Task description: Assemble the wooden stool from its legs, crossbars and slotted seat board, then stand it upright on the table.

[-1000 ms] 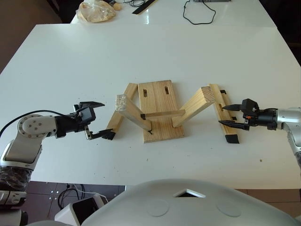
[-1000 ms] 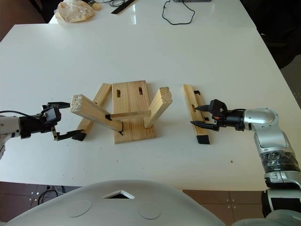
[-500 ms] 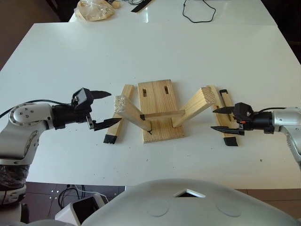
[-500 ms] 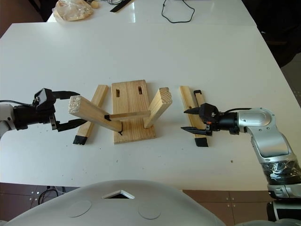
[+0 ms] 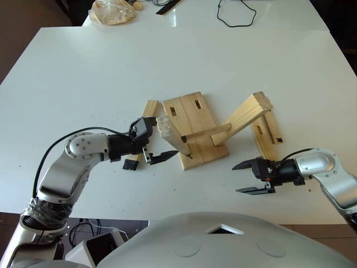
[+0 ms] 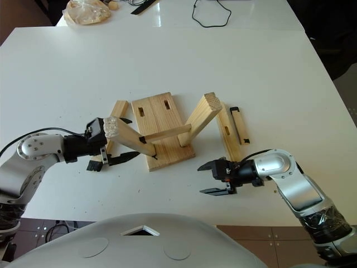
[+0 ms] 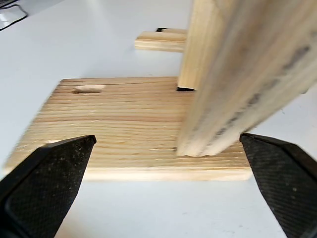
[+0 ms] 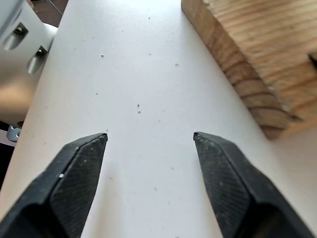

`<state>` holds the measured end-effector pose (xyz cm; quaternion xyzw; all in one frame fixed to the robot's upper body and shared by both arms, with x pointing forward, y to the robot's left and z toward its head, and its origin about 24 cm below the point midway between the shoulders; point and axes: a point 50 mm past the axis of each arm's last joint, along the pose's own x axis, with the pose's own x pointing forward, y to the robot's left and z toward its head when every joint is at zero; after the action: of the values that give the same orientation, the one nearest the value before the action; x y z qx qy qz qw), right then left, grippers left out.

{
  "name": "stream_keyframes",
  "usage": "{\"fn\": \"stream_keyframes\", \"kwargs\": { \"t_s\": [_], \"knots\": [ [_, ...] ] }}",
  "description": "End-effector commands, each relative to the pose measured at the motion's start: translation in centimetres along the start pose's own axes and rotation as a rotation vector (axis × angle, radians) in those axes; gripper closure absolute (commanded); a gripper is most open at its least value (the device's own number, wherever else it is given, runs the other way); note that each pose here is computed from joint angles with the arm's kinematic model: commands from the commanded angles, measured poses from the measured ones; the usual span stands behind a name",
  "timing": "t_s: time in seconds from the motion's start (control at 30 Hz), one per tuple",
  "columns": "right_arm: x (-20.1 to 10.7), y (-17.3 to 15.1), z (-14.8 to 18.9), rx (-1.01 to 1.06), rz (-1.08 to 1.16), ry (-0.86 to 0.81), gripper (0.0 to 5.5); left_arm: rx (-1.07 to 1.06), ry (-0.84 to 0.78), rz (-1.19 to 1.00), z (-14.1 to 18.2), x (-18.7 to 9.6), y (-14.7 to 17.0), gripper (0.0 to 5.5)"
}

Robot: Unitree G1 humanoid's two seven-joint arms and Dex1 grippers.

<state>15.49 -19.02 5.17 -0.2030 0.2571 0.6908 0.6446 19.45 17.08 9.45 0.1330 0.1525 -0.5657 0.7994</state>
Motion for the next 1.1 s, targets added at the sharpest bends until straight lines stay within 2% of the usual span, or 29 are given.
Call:
{"fn": "stream_keyframes", "kwargs": {
  "t_s": [0.03,0.27,0.5,0.63,0.73,0.9,1.1],
  "knots": [
    [0.2,-1.2,0.5,-0.005,-0.06,-0.02,2.3,0.06,-0.001,-0.098,0.7,2.0,-1.7,0.1],
    [0.1,-4.9,1.4,0.03,-0.231,-0.077,2.3,0.161,-0.014,-0.164,1.9,4.8,-1.8,0.1],
    [-0.5,-6.4,0.7,0.052,-0.293,-0.053,2.3,0.196,-0.039,-0.256,2.8,8.2,-1.9,0.1],
    [-1.0,-6.8,0.2,0.059,-0.314,-0.029,2.3,0.204,-0.012,-0.219,2.5,9.0,-0.4,0.1],
    [-1.2,-6.5,0.0,0.055,-0.3,-0.014,2.3,0.222,-0.004,-0.177,2.8,8.4,1.1,0.1],
    [-1.0,-5.4,-0.4,0.032,-0.263,0.032,2.3,0.26,0.025,-0.136,3.3,5.5,3.4,0.1],
    [0.1,-4.1,0.0,0.013,-0.213,0.015,2.3,0.211,0.019,-0.178,4.0,2.3,5.3,0.1]
  ]
}}
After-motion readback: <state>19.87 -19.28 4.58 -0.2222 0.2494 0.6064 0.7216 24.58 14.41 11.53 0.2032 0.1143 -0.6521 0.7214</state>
